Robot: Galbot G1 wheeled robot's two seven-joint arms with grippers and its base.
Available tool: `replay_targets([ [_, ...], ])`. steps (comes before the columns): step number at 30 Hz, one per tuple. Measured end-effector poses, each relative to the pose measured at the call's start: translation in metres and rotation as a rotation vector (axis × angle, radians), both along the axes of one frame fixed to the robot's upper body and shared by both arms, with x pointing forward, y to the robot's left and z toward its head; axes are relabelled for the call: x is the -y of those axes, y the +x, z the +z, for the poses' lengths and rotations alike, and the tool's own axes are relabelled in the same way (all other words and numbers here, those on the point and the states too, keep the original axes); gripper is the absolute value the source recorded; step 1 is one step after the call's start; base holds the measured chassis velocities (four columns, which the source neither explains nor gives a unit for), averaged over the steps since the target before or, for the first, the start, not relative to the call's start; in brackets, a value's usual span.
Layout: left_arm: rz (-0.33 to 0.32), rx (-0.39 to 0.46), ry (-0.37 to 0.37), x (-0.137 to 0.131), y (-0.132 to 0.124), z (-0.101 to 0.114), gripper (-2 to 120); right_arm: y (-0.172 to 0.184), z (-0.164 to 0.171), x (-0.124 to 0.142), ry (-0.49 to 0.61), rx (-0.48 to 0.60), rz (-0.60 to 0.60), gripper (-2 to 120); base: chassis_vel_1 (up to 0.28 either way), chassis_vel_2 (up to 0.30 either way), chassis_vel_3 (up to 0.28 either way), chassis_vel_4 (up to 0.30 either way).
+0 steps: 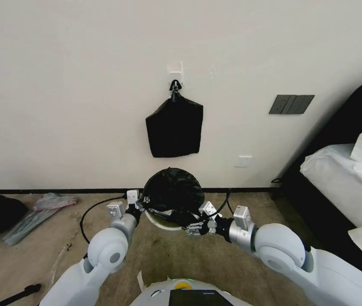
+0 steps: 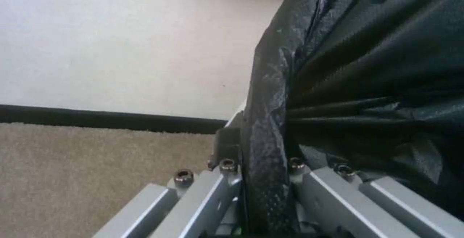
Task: Place a trash bag onto the trash bin.
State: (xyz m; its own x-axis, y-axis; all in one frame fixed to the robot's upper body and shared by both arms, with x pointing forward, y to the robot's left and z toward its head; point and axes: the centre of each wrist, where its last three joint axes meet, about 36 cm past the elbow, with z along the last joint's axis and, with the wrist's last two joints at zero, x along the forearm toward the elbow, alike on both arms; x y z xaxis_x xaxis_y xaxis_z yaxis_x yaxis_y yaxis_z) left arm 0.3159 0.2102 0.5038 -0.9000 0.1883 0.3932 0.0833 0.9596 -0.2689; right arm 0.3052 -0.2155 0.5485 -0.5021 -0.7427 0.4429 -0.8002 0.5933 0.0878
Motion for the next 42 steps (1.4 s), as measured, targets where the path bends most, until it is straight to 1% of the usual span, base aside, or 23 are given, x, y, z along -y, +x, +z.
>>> replay_targets([
  [1,0.000,0.000,0.000,0.000,0.000,0.000,1,0.000,0.000,0.000,0.000,0.000,0.000,77,0.000,0.000,0.000,0.000],
  [4,-0.001,-0.001,-0.004,0.001,0.000,0.000,1,0.000,0.001,0.000,-0.002,0.002,0.008,62,0.000,0.000,0.000,0.000],
  [5,-0.001,-0.001,-0.004,0.001,0.000,0.000,1,0.000,0.001,0.000,-0.002,0.002,0.008,62,0.000,0.000,0.000,0.000],
  [7,-0.001,0.000,-0.007,0.001,0.000,0.000,1,0.000,0.001,0.000,-0.006,0.001,0.010,55,0.000,0.000,0.000,0.000],
  [8,-0.002,0.000,-0.009,0.001,0.000,0.000,1,0.000,0.000,0.000,-0.010,0.000,0.011,48,0.000,0.000,0.000,0.000],
  [9,-0.002,0.000,-0.009,0.001,0.000,0.000,1,0.000,0.000,0.000,-0.010,0.000,0.011,48,0.000,0.000,0.000,0.000],
  [12,-0.002,0.002,-0.012,0.001,0.001,0.001,1,0.000,-0.001,0.001,-0.019,-0.002,0.012,36,0.000,0.000,0.000,0.000],
  [13,-0.002,0.002,-0.012,0.001,0.001,0.001,1,0.000,-0.001,0.001,-0.019,-0.002,0.012,36,0.000,0.000,0.000,0.000],
  [14,-0.001,0.004,-0.013,0.001,0.001,0.002,1,0.000,-0.001,0.002,-0.024,-0.001,0.012,28,0.000,0.000,0.000,0.000],
  [16,0.001,0.005,-0.014,0.001,0.002,0.002,1,-0.001,0.002,0.001,-0.024,0.009,0.014,21,0.000,0.000,0.000,0.000],
  [17,0.001,0.005,-0.014,0.001,0.002,0.002,1,-0.001,0.002,0.001,-0.024,0.009,0.014,21,0.000,0.000,0.000,0.000],
  [20,0.006,0.000,-0.020,0.002,0.004,0.001,1,-0.004,0.004,0.000,-0.019,0.029,0.016,7,0.000,0.000,0.000,0.000],
  [21,0.011,-0.003,-0.024,0.002,0.005,0.001,1,-0.005,0.004,0.000,-0.017,0.034,0.017,0,0.000,0.000,0.000,0.000],
  [26,0.035,-0.019,-0.043,0.003,0.010,0.002,1,-0.010,0.005,-0.001,-0.004,0.063,0.022,0,0.000,0.000,0.000,0.000],
  [29,0.064,-0.041,-0.069,0.004,0.018,0.006,1,-0.016,0.003,-0.004,0.006,0.119,0.035,0,0.000,0.000,0.000,0.000],
  [30,0.064,-0.041,-0.069,0.004,0.018,0.006,1,-0.016,0.003,-0.004,0.006,0.119,0.035,0,0.000,0.000,0.000,0.000],
  [32,0.080,-0.052,-0.092,0.006,0.025,0.010,1,-0.021,-0.001,-0.007,0.012,0.134,0.057,0,0.000,0.000,0.000,0.000],
  [34,0.085,-0.068,-0.120,0.008,0.030,0.015,1,-0.023,-0.008,-0.009,0.005,0.147,0.077,0,0.000,0.000,0.000,0.000],
  [37,0.085,-0.085,-0.138,0.011,0.033,0.018,1,-0.023,-0.017,-0.011,-0.015,0.162,0.088,0,0.000,0.000,0.000,0.000],
  [39,0.085,-0.085,-0.138,0.011,0.033,0.018,1,-0.023,-0.017,-0.011,-0.015,0.162,0.088,0,0.000,0.000,0.000,0.000],
  [40,0.087,-0.101,-0.156,0.014,0.035,0.022,1,-0.021,-0.032,-0.013,-0.045,0.182,0.094,0,0.000,0.000,0.000,0.000],
  [41,0.089,-0.106,-0.160,0.014,0.035,0.022,1,-0.020,-0.035,-0.014,-0.050,0.189,0.096,0,0.000,0.000,0.000,0.000],
  [42,0.101,-0.120,-0.158,0.013,0.039,0.020,1,-0.021,-0.050,-0.018,-0.053,0.210,0.100,0,0.000,0.000,0.000,0.000],
])
